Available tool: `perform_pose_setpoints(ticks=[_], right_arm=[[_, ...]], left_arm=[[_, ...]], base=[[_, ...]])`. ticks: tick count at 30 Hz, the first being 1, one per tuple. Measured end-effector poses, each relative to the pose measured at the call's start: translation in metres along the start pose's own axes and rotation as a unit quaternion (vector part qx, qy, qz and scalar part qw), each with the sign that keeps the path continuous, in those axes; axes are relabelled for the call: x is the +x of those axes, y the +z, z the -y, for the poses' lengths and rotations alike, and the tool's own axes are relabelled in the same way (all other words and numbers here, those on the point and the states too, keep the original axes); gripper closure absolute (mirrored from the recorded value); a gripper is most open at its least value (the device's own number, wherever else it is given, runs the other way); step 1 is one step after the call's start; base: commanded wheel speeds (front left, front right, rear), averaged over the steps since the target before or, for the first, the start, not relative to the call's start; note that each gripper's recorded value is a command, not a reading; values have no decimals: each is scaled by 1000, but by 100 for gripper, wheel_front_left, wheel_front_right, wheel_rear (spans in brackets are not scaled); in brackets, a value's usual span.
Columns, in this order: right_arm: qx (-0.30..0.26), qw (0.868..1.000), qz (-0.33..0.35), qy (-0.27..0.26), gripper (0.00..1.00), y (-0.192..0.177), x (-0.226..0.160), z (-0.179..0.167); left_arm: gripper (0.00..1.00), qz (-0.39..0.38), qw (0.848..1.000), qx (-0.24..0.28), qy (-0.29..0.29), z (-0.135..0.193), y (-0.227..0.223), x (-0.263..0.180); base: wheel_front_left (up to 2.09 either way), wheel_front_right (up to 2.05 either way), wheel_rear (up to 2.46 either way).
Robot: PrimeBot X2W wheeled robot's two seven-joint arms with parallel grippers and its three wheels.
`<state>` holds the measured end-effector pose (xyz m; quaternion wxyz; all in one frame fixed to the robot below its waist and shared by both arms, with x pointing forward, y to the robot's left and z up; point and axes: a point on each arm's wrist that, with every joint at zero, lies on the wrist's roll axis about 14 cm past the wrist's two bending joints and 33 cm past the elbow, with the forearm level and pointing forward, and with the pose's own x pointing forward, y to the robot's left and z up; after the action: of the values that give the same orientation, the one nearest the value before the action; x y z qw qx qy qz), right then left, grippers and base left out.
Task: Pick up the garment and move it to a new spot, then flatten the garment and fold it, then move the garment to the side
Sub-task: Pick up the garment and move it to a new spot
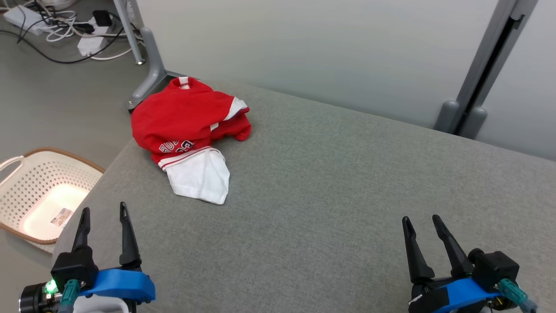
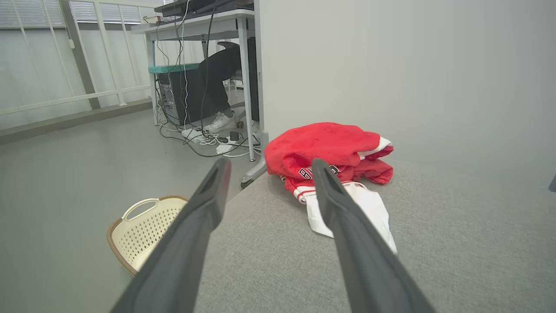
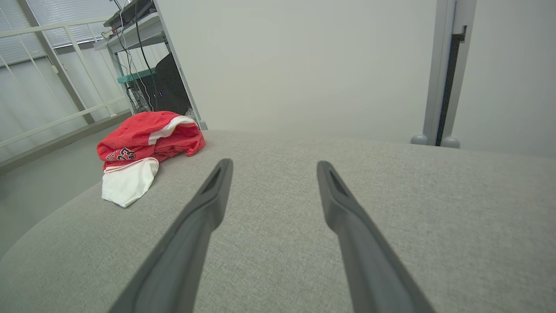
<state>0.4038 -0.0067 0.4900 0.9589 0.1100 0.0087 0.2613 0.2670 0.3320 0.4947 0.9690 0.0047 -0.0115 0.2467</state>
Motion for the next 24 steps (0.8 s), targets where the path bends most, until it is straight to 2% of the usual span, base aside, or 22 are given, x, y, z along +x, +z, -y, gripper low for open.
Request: perform_pose_setpoints(ticks=[6,12,17,24], right_arm=[[2,1000,-6,10,0,-5,6,-5],[1,1000,-9,-2,0,-8,3,3],[-7,1000,-11,-20,0,-10,2,19],[-22,998,-12,-57,0,-14,2,51]], left_arm=[[0,-3,1000,4,12,-7,-1,-3],[0,8,1000,5,8,-5,7,8],[0,41,999,27,-9,-4,34,39],[0,77,995,32,-48,23,71,100]], base=[[0,0,0],[0,0,0],[0,0,0],[0,0,0]])
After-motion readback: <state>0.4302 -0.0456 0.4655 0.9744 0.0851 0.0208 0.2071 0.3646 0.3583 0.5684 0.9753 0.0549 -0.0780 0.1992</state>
